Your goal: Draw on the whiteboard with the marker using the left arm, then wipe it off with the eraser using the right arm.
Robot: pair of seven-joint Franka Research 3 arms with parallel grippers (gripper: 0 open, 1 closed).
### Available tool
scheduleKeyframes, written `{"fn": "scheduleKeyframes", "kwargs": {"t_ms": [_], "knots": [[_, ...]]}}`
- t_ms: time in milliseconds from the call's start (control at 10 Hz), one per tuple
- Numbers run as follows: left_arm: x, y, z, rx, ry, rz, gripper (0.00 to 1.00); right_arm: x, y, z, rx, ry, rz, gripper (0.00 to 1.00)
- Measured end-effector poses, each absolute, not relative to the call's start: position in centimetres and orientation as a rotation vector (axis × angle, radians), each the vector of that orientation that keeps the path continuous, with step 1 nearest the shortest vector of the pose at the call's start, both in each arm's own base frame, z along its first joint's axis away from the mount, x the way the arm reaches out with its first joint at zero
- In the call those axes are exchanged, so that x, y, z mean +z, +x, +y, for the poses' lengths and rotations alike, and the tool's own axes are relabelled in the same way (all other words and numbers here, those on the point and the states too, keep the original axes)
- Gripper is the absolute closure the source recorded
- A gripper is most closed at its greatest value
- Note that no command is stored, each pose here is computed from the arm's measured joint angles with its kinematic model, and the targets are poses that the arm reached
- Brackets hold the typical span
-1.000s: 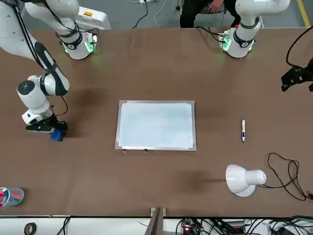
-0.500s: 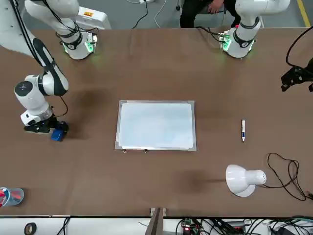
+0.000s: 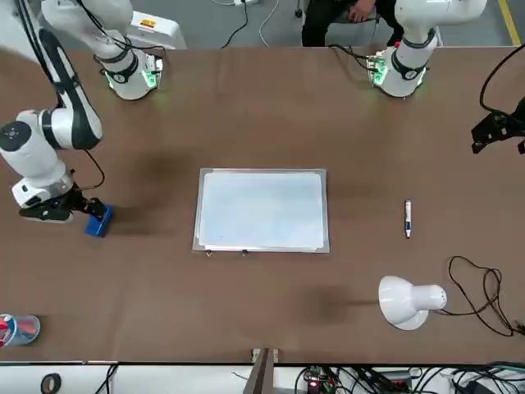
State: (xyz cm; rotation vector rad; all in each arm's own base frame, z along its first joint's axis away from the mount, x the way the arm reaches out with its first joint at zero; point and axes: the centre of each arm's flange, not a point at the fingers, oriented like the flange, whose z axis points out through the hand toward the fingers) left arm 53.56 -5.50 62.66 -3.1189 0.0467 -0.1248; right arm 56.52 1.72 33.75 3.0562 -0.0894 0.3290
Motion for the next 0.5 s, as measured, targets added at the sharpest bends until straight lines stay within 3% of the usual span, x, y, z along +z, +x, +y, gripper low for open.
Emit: {"fn": "scheduleKeyframes", "kwargs": {"t_ms": [500], "knots": [[62.7, 53.6, -5.5, -0.125, -3.119, 0.046, 0.00, 42.6, 58.8, 2.2, 0.154, 3.031, 0.046, 0.01]]}}
